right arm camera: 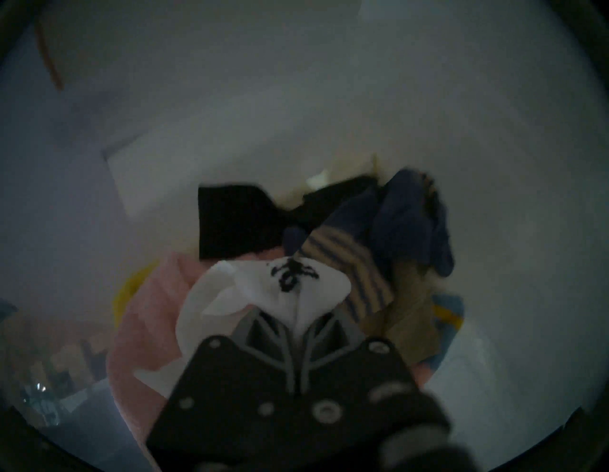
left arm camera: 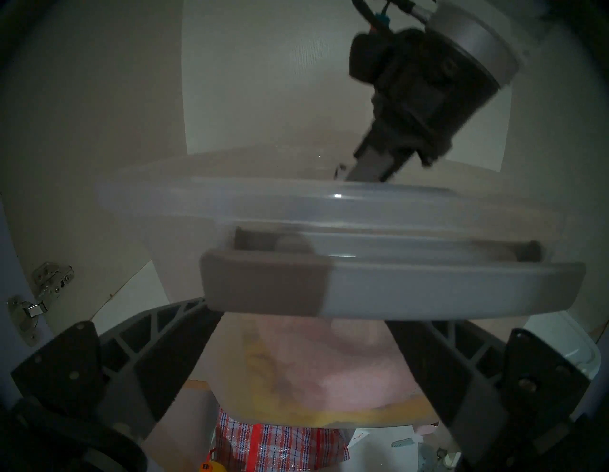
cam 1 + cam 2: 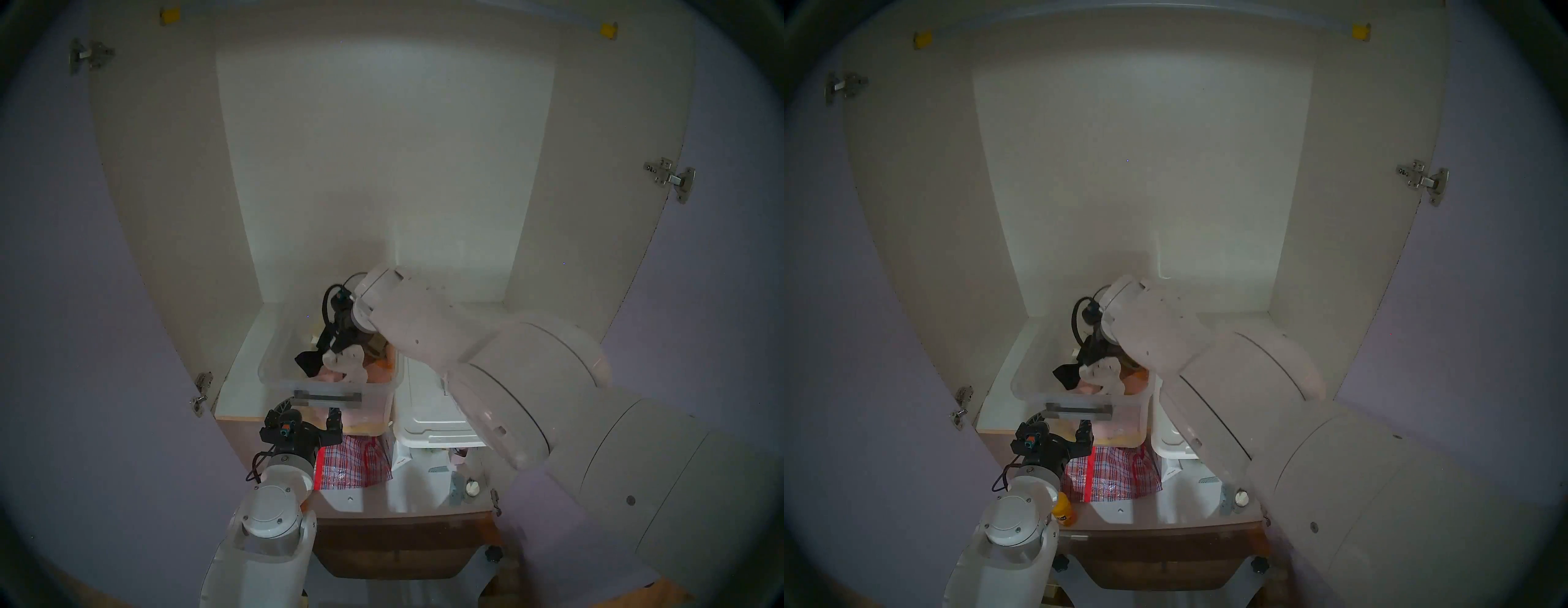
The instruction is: Take socks out of the storage bin, place them on top of the cabinet, and put the lid back on the bin
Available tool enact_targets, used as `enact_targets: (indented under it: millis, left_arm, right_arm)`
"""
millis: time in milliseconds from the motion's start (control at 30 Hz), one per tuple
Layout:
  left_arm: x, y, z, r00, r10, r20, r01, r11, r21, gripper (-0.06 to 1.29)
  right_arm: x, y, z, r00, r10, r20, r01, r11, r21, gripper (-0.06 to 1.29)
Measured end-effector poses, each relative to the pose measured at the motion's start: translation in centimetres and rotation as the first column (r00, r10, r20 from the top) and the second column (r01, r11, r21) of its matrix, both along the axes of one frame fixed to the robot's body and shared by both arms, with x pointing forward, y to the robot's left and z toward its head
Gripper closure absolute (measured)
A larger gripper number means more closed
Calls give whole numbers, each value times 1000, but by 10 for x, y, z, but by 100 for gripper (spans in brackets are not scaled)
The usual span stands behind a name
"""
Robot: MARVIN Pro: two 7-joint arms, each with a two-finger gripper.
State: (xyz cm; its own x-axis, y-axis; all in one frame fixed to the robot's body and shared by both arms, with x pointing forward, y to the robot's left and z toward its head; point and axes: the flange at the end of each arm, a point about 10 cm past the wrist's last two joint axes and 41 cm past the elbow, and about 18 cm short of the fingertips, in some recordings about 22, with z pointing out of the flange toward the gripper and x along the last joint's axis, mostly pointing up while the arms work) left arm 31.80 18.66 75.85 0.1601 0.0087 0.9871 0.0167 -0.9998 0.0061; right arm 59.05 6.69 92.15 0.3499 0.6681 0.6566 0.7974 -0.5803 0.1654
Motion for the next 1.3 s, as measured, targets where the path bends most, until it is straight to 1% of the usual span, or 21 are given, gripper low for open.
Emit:
enact_targets:
  millis: [33, 100, 133, 200, 267, 433, 533, 633, 700, 767, 800, 900, 933, 1000, 1033, 1067, 1100, 1267, 1300]
  left_arm:
    - [0, 0, 0, 1000, 0, 0, 0, 1000, 0, -2]
    - [0, 0, 0, 1000, 0, 0, 0, 1000, 0, -2]
    - [0, 0, 0, 1000, 0, 1, 0, 1000, 0, -2]
    - [0, 0, 0, 1000, 0, 1, 0, 1000, 0, -2]
    - [0, 0, 0, 1000, -1, 1, 1, 1000, 0, -2]
    - [0, 0, 0, 1000, -1, 1, 1, 1000, 1, -2]
    - [0, 0, 0, 1000, -1, 1, 1, 1000, 1, -2]
    - [0, 0, 0, 1000, -2, 1, 2, 1000, 1, -2]
    - [0, 0, 1, 1000, -2, 1, 2, 1000, 1, -2]
    - [0, 0, 1, 1000, -2, 1, 2, 1000, 2, -2]
    - [0, 0, 1, 1000, -3, 1, 3, 1000, 2, -2]
    - [0, 0, 1, 1000, -3, 2, 3, 1000, 2, -2]
    - [0, 1, 1, 1000, -3, 2, 3, 1000, 2, -2]
    - [0, 1, 1, 1000, -3, 2, 3, 1000, 2, -2]
    - [0, 1, 1, 1000, -4, 2, 4, 1000, 2, -2]
    - [0, 1, 1, 1000, -4, 2, 4, 1000, 2, -2]
    - [0, 1, 1, 1000, -5, 2, 5, 1000, 2, -2]
    - [-1, 1, 2, 1000, -7, 3, 7, 1000, 0, -2]
    - [-1, 1, 2, 1000, -7, 3, 7, 1000, -1, -2]
  right_arm:
    - [5, 1, 15, 1000, -7, 19, 7, 1000, 31, 125]
    - [10, 2, 32, 999, -15, 39, 13, 998, 66, 125]
    - [14, 2, 45, 998, -26, 53, 20, 994, 110, 125]
    - [16, 2, 51, 998, -33, 58, 25, 991, 132, 125]
    - [19, 0, 62, 997, -47, 66, 35, 984, 172, 125]
    - [31, -13, 87, 992, -98, 77, 73, 958, 276, 125]
    - [39, -26, 96, 988, -136, 79, 103, 939, 329, 125]
    - [47, -44, 107, 980, -180, 88, 136, 921, 366, 125]
    - [55, -60, 114, 972, -215, 100, 162, 909, 384, 125]
    - [63, -82, 120, 960, -255, 115, 192, 900, 392, 125]
    - [66, -93, 123, 954, -275, 121, 208, 893, 398, 125]
    - [78, -134, 130, 927, -344, 148, 261, 876, 406, 125]
    - [83, -159, 136, 907, -385, 168, 292, 865, 409, 125]
    - [88, -185, 141, 883, -430, 189, 325, 850, 416, 125]
    - [89, -191, 142, 877, -442, 189, 334, 842, 424, 125]
    - [92, -212, 144, 854, -480, 199, 361, 824, 436, 125]
    - [93, -221, 145, 845, -494, 206, 372, 819, 438, 125]
    - [97, -270, 147, 781, -586, 214, 431, 755, 494, 125]
    - [97, -277, 147, 772, -597, 219, 439, 749, 497, 125]
